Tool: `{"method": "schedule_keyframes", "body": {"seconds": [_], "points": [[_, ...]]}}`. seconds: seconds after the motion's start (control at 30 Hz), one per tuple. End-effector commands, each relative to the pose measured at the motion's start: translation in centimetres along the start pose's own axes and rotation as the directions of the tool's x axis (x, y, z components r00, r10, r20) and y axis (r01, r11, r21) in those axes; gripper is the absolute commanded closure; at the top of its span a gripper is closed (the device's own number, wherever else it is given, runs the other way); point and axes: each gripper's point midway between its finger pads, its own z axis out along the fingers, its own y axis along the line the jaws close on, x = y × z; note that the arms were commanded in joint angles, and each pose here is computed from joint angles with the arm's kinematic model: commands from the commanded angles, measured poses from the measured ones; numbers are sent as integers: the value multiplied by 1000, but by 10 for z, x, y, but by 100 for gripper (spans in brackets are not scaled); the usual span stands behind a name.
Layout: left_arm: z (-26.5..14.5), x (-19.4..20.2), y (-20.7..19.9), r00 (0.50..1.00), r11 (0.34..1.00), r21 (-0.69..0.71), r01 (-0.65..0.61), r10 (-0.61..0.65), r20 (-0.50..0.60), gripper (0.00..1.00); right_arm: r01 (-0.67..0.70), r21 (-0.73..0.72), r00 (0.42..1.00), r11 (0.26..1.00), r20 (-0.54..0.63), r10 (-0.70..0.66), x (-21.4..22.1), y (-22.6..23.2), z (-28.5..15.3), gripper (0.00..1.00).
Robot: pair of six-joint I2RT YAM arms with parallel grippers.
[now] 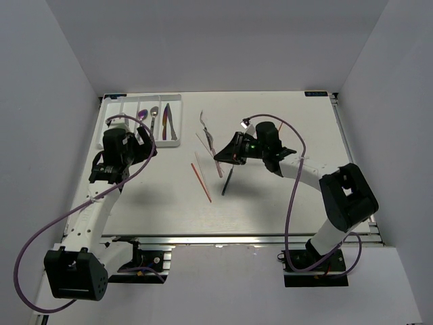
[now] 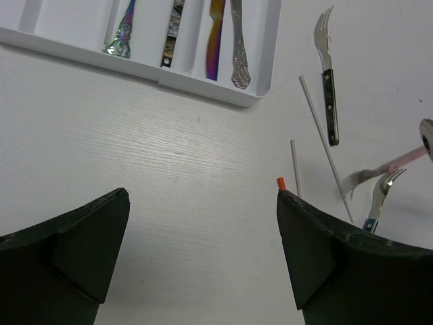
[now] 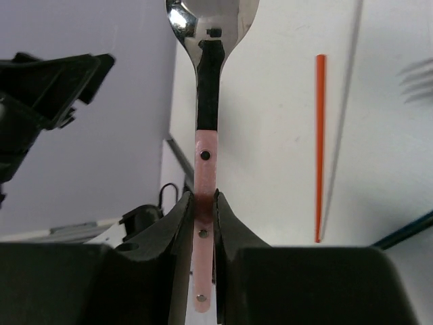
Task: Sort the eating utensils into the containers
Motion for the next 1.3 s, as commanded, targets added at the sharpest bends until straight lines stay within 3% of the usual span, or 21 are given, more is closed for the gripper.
{"method": "schedule_keyframes", "body": {"seconds": [0.0, 0.07, 0.13, 0.17, 0.2, 0.23, 0.27, 0.37, 0.43, 0.53, 0.67, 0.83, 0.97, 1.13, 1.2, 1.27], "points": [[-2, -7, -26, 1000, 992, 122, 17, -17, -6, 2, 9, -208, 998, 978, -65, -23, 7, 42, -8, 100], [-3, -7, -45, 998, 975, 215, 59, -55, -27, 2, 39, -277, 996, 960, -71, -61, 8, 58, -11, 100], [-14, 4, -81, 983, 900, 399, 176, -139, -119, 2, 135, -271, 988, 953, -33, -149, -1, 68, -9, 100], [-25, -16, -105, 981, 829, 526, 189, -182, -66, 2, 166, -219, 986, 962, 1, -169, -7, 65, -4, 100], [-37, -21, -122, 969, 751, 619, 232, -234, -79, 2, 164, -158, 986, 974, -8, -167, -6, 57, -3, 100], [-46, 1, -134, 952, 666, 683, 299, -257, -166, 2, 208, -137, 978, 969, 19, -207, -10, 57, -2, 100], [-66, -22, -153, 923, 546, 764, 344, -348, -167, 2, 221, -116, 975, 968, 44, -218, -14, 58, 0, 100], [-82, -11, -185, 912, 459, 805, 375, -339, -231, 2, 269, -56, 962, 962, 73, -265, -19, 61, 9, 100], [-82, 4, -204, 931, 476, 809, 346, -280, -234, 2, 283, -35, 956, 958, 91, -279, -22, 62, 11, 100], [-55, 19, -202, 934, 616, 703, 355, -263, -241, 2, 334, -13, 938, 942, 101, -332, -12, 73, 20, 100], [-42, 18, -199, 939, 661, 667, 343, -262, -223, 2, 394, 3, 915, 919, 89, -393, -5, 86, 29, 100], [-24, 28, -185, 947, 747, 582, 322, -240, -215, 14, 429, 54, 896, 902, 105, -432, -3, 88, 30, 100], [-21, 29, -179, 952, 775, 555, 304, -226, -206, 15, 441, 60, 889, 895, 103, -445, -1, 88, 28, 100], [-23, 30, -185, 951, 760, 573, 305, -209, -229, 15, 458, 43, 881, 888, 113, -459, 0, 94, 26, 100], [-21, 31, -186, 950, 759, 574, 307, -209, -232, 20, 467, 18, 877, 884, 121, -465, 0, 100, 25, 100], [-19, 31, -189, 949, 749, 585, 311, -210, -236, 31, 481, -25, 873, 876, 111, -476, 7, 108, 26, 100]]}}
